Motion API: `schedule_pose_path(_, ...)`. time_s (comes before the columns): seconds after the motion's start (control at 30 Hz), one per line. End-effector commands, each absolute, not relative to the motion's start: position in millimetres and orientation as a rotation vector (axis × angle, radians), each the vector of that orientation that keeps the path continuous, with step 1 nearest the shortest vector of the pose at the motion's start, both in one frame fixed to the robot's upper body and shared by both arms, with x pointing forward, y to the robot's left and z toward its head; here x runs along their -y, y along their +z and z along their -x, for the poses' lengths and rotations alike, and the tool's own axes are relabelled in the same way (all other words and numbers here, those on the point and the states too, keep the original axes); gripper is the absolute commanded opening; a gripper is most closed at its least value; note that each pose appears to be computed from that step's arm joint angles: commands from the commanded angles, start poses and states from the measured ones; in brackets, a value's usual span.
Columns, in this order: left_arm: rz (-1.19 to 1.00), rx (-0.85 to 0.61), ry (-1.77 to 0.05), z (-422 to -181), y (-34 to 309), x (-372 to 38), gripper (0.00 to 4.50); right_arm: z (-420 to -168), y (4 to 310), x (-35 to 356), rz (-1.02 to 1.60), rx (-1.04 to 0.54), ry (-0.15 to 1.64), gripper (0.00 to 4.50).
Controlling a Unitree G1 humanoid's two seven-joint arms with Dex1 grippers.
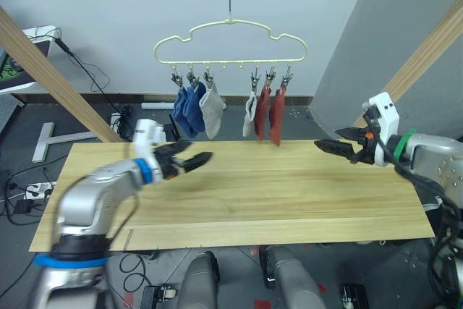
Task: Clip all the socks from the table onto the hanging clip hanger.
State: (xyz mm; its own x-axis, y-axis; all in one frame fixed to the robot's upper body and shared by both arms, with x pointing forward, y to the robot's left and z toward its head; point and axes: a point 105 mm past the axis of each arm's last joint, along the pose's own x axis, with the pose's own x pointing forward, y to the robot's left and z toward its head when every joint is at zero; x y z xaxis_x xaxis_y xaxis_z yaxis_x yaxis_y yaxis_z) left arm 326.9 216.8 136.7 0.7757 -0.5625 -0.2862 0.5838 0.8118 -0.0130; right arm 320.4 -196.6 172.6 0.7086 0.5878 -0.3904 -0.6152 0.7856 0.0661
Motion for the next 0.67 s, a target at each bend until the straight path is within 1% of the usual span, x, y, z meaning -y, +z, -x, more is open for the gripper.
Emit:
schedule_pose_path(0.03, -0.281, -0.223, -0.497, -315.2, 162.0, -267.3, 4.46, -312.5, 187.4, 201.1, 0.164, -0.298, 0.710, 4.50)
schedule_pose_path(0.07, -0.297, -0.238, -0.457, -309.4, 163.6, -284.8, 4.46, -310.5, 190.1, 201.0, 0.154, -0.275, 0.717, 4.50)
schedule_pose_path(0.13, -0.305, -0.250, -0.421, -303.0, 165.5, -301.4, 4.46, -308.8, 193.4, 200.7, 0.142, -0.247, 0.723, 4.50)
schedule_pose_path(0.17, -0.307, -0.249, -0.419, -302.8, 165.1, -302.7, 4.46, -309.2, 193.0, 200.7, 0.141, -0.244, 0.724, 4.50)
schedule_pose_path(0.27, -0.291, -0.222, -0.408, -287.6, 178.1, -313.1, 4.46, -301.8, 199.4, 198.9, 0.198, -0.202, 0.765, 4.50)
schedule_pose_path(0.33, -0.315, -0.224, -0.400, -280.2, 180.9, -320.4, 4.46, -296.9, 200.1, 199.7, 0.231, -0.201, 0.790, 4.50)
schedule_pose_path(0.5, -0.292, -0.201, -0.365, -285.1, 182.9, -324.1, 4.46, -297.6, 198.2, 201.8, 0.245, -0.204, 0.795, 4.50)
schedule_pose_path(0.67, -0.278, -0.211, -0.422, -285.9, 178.9, -312.1, 4.46, -300.5, 201.1, 199.9, 0.228, -0.187, 0.788, 4.50)
